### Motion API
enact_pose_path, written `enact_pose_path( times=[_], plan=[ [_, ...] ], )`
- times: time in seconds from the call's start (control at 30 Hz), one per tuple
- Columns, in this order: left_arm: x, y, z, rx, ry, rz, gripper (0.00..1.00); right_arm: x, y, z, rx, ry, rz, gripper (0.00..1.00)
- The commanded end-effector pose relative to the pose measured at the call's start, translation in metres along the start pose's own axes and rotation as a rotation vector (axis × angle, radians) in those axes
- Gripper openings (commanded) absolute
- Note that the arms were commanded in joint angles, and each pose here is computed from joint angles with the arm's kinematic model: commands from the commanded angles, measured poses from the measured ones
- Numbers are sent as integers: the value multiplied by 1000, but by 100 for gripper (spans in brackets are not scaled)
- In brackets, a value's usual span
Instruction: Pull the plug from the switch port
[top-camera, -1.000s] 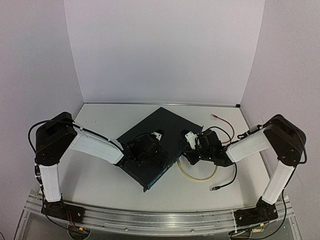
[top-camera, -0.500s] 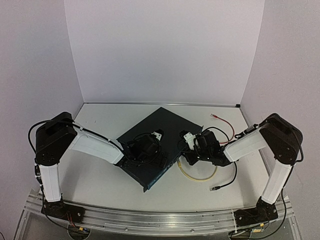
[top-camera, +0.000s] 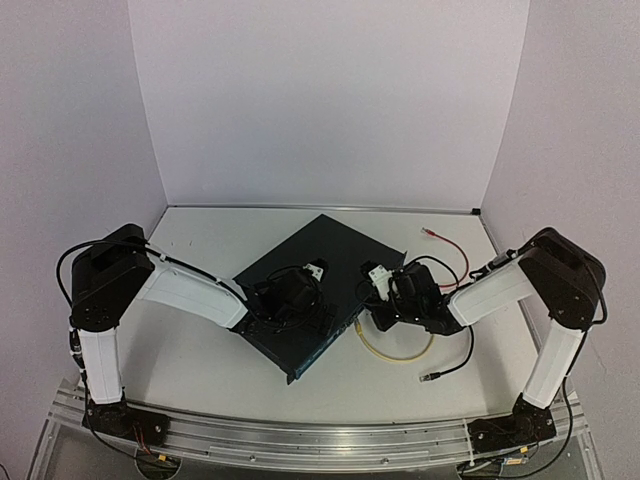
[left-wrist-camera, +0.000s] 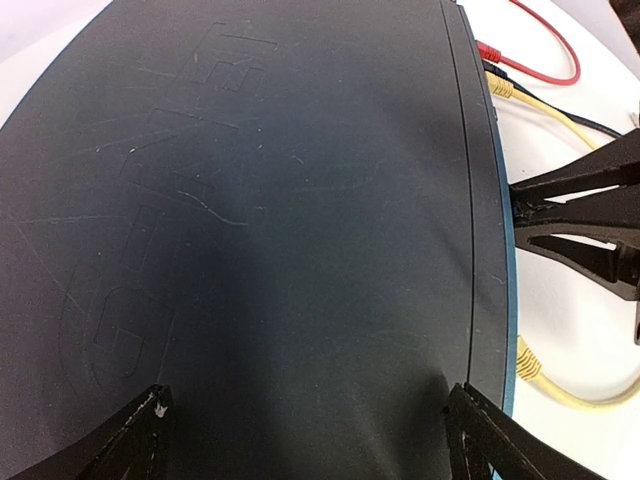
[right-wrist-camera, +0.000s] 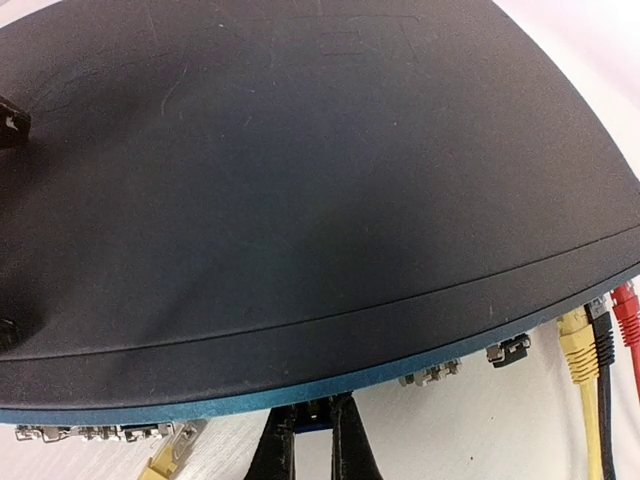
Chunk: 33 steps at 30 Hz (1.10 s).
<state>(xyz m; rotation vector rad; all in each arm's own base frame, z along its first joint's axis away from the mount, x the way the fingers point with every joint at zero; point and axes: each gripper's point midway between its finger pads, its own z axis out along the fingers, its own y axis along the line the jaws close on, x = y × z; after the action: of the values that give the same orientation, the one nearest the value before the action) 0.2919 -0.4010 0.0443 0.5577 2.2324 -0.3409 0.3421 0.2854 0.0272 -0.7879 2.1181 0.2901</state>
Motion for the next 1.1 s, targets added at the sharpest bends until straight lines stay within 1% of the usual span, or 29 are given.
enact_pose_path(
  times=[0.0,0.13,0.23,0.33,0.47,0.63,0.8,0.93,1.07],
  plan=[
    [161,52,3,-103,522,21,94,19,-3,-20,14,36,42,0],
    [163,54,4,-107,526,18,94,45,-7,-36,34,106,63,0],
    [165,55,5,-113,531,20,94,49,-12,-49,57,97,100,0],
    [166,56,7,-114,537,19,94,50,-15,-58,72,85,101,0],
    [173,58,11,-125,564,25,94,56,-15,-60,73,97,105,0],
    [177,57,11,-124,577,21,94,69,-15,-57,83,123,189,0],
    [174,56,13,-120,573,18,94,62,-27,-86,140,58,183,0],
    [170,53,16,-117,564,21,94,54,-37,-113,179,29,188,0],
    [163,52,18,-116,550,18,94,60,-54,-136,275,53,197,0]
  ],
)
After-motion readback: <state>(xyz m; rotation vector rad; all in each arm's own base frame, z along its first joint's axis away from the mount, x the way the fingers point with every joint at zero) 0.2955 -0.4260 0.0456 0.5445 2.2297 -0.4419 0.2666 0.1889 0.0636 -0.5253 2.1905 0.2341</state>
